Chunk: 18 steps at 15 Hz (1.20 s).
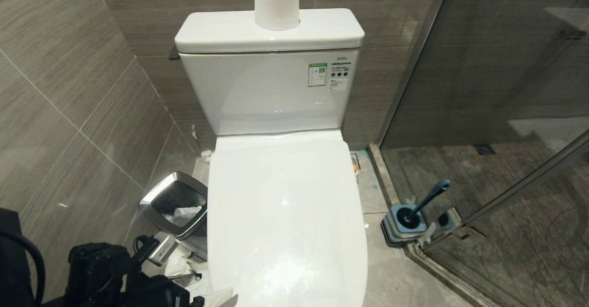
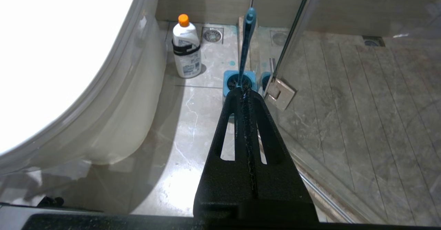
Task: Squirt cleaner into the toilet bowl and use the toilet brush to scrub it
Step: Use the left hand to lift the toilet lid slightly
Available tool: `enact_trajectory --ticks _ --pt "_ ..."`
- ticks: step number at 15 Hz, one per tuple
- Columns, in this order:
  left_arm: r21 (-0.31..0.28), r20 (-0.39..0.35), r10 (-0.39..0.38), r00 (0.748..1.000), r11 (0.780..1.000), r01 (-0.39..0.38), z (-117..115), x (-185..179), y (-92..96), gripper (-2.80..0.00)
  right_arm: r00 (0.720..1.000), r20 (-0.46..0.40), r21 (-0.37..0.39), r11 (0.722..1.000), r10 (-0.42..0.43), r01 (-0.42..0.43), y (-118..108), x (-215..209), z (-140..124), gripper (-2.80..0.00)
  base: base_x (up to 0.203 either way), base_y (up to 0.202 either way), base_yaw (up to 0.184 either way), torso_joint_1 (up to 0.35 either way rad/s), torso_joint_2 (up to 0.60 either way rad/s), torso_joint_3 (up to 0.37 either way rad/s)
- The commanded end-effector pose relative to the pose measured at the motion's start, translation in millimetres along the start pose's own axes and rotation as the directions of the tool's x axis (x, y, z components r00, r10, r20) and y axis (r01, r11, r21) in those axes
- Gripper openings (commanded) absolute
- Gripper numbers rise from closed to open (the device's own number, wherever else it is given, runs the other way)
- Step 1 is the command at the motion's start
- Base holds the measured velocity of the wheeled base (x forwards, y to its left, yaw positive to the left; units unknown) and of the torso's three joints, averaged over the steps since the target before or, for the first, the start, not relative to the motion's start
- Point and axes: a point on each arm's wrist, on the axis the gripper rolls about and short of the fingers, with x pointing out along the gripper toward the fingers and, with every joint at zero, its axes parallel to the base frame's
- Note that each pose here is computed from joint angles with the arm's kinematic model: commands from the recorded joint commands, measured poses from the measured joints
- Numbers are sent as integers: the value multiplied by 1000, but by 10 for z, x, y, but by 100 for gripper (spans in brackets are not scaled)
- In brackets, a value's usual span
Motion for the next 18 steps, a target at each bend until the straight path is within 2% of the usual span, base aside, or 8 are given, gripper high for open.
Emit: enact_trajectory --ticks 1,9,18 --pt "2 9 -7 1000 1000 7 12 -8 -3 0 1000 0 -1 1000 2 -2 0 1 1 -280 0 0 0 0 0 0" --pt "15 -74 -69 995 997 71 -93 152 -113 0 1000 0 -1 1000 1 -1 0 1 1 -280 0 0 0 0 0 0" --pt "26 -50 -60 997 998 62 -102 248 -52 0 1000 -2 -1 1000 2 -2 0 1 -1 -280 0 0 0 0 0 0"
